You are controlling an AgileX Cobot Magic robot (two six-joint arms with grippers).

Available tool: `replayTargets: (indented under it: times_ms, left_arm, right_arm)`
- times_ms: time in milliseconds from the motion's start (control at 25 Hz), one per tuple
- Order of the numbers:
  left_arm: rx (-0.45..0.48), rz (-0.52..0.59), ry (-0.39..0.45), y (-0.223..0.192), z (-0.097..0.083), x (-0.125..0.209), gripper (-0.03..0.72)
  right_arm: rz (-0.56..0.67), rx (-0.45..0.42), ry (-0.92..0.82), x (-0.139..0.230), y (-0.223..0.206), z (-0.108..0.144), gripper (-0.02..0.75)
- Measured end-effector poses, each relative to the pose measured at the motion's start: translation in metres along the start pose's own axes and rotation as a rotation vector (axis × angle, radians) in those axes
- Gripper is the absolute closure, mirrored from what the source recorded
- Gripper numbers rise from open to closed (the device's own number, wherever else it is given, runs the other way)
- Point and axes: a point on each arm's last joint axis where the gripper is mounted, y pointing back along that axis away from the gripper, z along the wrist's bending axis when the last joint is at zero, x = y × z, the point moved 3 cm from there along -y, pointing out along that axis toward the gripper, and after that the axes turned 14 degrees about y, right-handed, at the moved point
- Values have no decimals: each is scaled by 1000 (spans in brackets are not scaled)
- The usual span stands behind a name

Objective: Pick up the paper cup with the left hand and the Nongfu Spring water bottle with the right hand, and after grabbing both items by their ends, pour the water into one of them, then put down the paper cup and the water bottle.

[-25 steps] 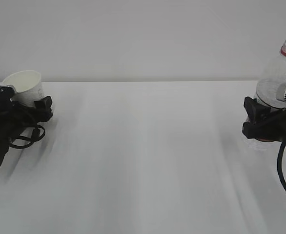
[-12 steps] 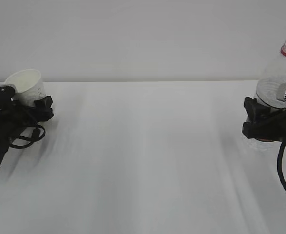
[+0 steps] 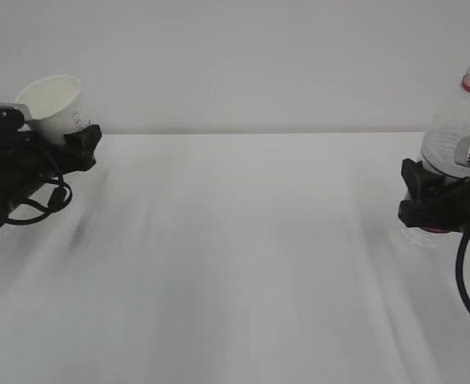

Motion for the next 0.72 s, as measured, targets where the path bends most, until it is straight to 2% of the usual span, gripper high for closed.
replayTargets:
  times_ms: [280,520,720]
  left_arm:
    - [54,10,-31,1,-15,-19,142]
    - [107,108,-25,2,-22,-10,142]
    - [182,199,19,5,-31,1,145]
  right_arm:
    - [1,1,-1,0,0,0,243]
    - [1,1,-1,0,0,0,243]
    - [1,3,-2,0,0,0,243]
